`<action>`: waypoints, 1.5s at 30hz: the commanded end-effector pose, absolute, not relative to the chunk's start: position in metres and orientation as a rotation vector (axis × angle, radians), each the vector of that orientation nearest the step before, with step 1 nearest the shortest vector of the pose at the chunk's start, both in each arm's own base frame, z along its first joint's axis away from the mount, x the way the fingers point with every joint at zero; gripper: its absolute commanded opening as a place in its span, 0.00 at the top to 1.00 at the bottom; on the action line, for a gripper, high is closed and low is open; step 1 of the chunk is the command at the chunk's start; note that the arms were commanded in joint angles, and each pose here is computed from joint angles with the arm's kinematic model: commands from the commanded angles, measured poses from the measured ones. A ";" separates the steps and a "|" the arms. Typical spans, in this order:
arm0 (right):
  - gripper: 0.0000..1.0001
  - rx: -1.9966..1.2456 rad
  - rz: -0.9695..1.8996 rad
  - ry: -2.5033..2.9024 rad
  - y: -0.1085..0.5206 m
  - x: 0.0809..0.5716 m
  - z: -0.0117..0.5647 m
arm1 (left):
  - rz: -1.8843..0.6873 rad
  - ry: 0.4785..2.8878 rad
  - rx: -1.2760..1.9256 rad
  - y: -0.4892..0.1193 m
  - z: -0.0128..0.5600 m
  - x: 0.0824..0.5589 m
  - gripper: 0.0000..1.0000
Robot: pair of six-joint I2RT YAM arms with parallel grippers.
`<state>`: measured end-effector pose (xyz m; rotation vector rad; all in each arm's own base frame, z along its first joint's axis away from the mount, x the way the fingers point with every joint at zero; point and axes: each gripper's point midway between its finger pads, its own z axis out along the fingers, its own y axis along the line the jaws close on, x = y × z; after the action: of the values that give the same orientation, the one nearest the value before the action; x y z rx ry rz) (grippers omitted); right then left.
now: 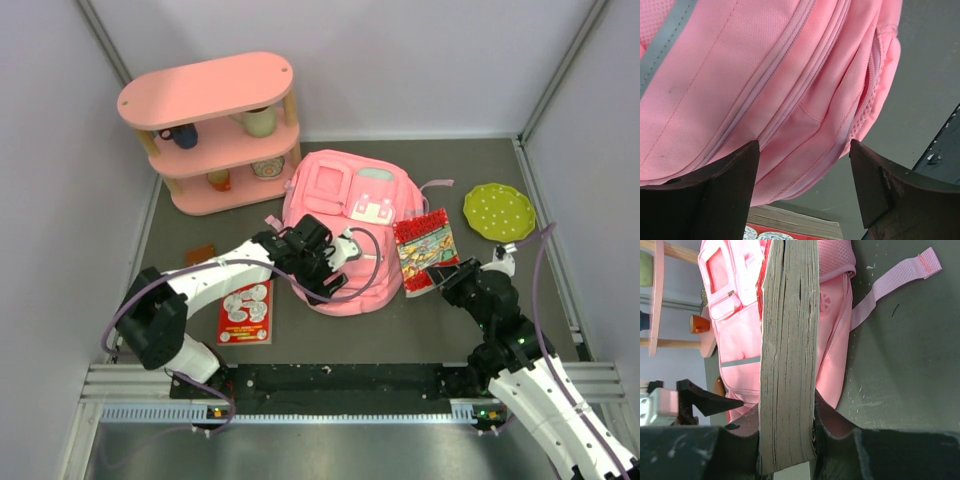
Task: Pack the student bag
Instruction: Place the book in the student bag.
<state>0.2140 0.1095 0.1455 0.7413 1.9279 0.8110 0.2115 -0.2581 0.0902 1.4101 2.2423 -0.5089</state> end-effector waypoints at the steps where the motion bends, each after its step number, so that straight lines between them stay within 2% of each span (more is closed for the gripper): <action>1: 1.00 0.711 0.923 1.787 0.116 0.222 0.195 | -0.440 2.235 1.439 -0.260 0.090 0.222 0.24; 5: 1.00 0.717 0.926 1.791 0.117 0.222 0.194 | -0.406 2.247 1.437 -0.260 0.088 0.228 0.36; 9: 1.00 0.713 0.927 1.796 0.118 0.222 0.193 | -0.429 2.252 1.432 -0.264 0.092 0.227 0.58; 12: 1.00 0.715 0.926 1.801 0.118 0.222 0.191 | -0.453 2.245 1.419 -0.268 0.099 0.228 0.67; 13: 1.00 0.719 0.924 1.804 0.118 0.222 0.189 | -0.453 2.245 1.414 -0.269 0.100 0.229 0.77; 15: 1.00 0.718 0.928 1.804 0.118 0.222 0.190 | -0.457 2.243 1.398 -0.271 0.105 0.231 0.86; 17: 1.00 0.718 0.927 1.811 0.119 0.222 0.188 | -0.471 2.250 1.389 -0.272 0.107 0.230 1.00; 24: 1.00 0.687 0.900 1.797 0.114 0.220 0.198 | -0.528 2.191 1.271 -0.286 0.139 0.240 1.00; 25: 1.00 0.710 0.817 1.821 0.103 0.217 0.190 | -0.525 2.171 1.238 -0.288 0.146 0.244 1.00; 29: 1.00 0.693 0.616 1.709 0.060 0.208 0.223 | -0.620 2.034 1.072 -0.301 0.193 0.254 1.00; 34: 1.00 0.648 0.474 1.659 0.034 0.199 0.250 | -0.708 1.912 0.990 -0.312 0.233 0.255 1.00; 45: 1.00 0.785 0.686 1.700 0.046 0.168 0.253 | -0.727 1.782 0.603 -0.332 0.331 0.309 1.00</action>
<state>0.1826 0.0445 0.2337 0.7067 1.7681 0.5557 0.2646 -0.3110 0.2334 0.8837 2.0024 -0.6756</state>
